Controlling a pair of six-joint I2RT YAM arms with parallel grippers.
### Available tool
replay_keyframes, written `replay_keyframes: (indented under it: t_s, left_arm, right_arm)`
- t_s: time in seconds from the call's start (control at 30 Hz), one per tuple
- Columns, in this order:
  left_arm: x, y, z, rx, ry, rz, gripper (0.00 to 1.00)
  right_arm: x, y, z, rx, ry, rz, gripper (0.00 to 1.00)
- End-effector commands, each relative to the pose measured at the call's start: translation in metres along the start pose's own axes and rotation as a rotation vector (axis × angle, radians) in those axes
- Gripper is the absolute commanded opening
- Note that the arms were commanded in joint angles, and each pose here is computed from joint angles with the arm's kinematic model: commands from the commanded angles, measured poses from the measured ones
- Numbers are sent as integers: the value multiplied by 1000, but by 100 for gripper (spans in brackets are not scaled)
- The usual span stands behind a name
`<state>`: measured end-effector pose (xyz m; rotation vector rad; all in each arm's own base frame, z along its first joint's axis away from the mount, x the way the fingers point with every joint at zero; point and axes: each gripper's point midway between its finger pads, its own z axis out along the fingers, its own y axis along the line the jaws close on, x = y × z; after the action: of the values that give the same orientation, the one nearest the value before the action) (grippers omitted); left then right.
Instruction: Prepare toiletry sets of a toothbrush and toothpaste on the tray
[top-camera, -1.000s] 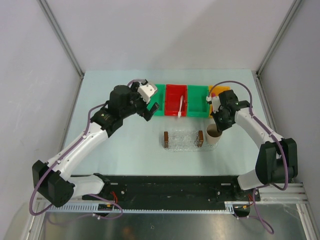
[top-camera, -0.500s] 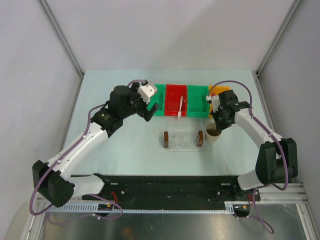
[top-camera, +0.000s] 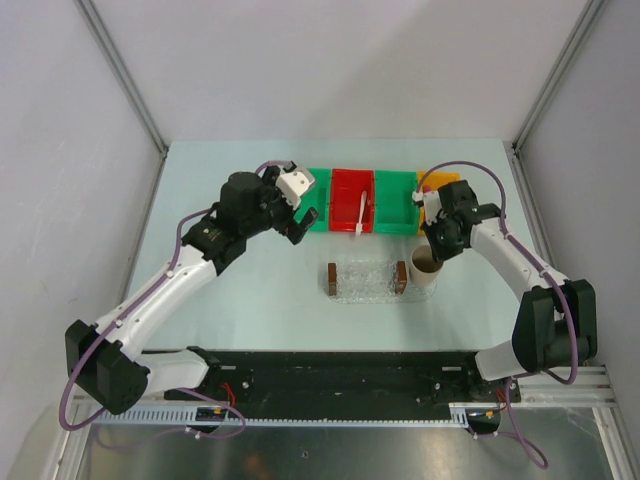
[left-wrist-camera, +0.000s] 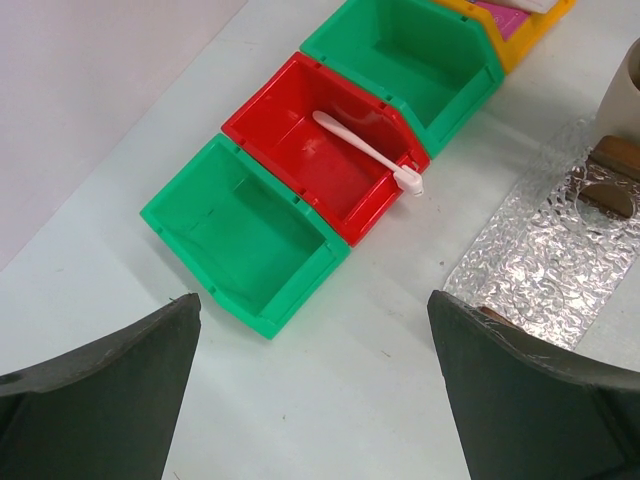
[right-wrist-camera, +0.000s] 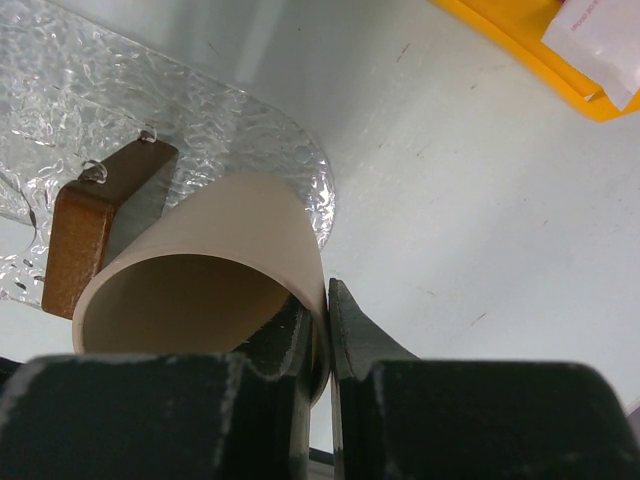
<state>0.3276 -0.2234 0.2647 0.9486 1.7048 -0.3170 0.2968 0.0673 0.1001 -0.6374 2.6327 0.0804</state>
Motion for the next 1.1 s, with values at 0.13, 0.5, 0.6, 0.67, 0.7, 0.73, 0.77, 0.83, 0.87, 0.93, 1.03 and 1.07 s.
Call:
replay_keyframes:
  t_s: [0.13, 0.5, 0.6, 0.67, 0.7, 0.73, 0.77, 0.83, 0.87, 0.93, 1.03, 1.07]
  left_arm:
    - [-7, -1, -3, 22, -37, 40, 100]
    - [-5, -2, -2, 27, -32, 38, 100]
    - [-4, -2, -2, 28, -31, 36, 100]
    - [-6, -2, -3, 26, -36, 39, 100]
    - [-5, -2, -3, 26, -33, 37, 100]
    - [-5, -2, -2, 27, -32, 37, 100]
    - [-5, -3, -2, 29, -33, 37, 100]
    - [-4, -3, -2, 31, -30, 35, 100]
    - [-5, -3, -2, 30, -33, 35, 100]
    - [-4, -3, -2, 31, -32, 37, 100]
    - [-4, -3, -2, 31, -30, 38, 100]
    - [-4, -3, -2, 31, -30, 36, 100]
  right_arm:
    - [-1, 4, -8, -9, -30, -11, 0]
    - [2, 5, -4, -7, -30, -11, 1]
    - [3, 4, -3, -5, -29, -12, 7]
    - [2, 5, -3, -4, -32, -12, 11]
    - [1, 4, -4, 1, -38, -11, 14]
    - [0, 4, -4, 2, -43, -10, 15]
    - [0, 4, -5, 3, -44, -10, 16]
    - [-1, 4, -5, 7, -48, -10, 22]
    - [-1, 4, -6, 7, -51, -12, 23]
    - [-1, 4, -7, 10, -52, -12, 26]
    - [-1, 4, -7, 9, -52, -13, 29]
    - [-1, 4, -7, 11, -53, -14, 29]
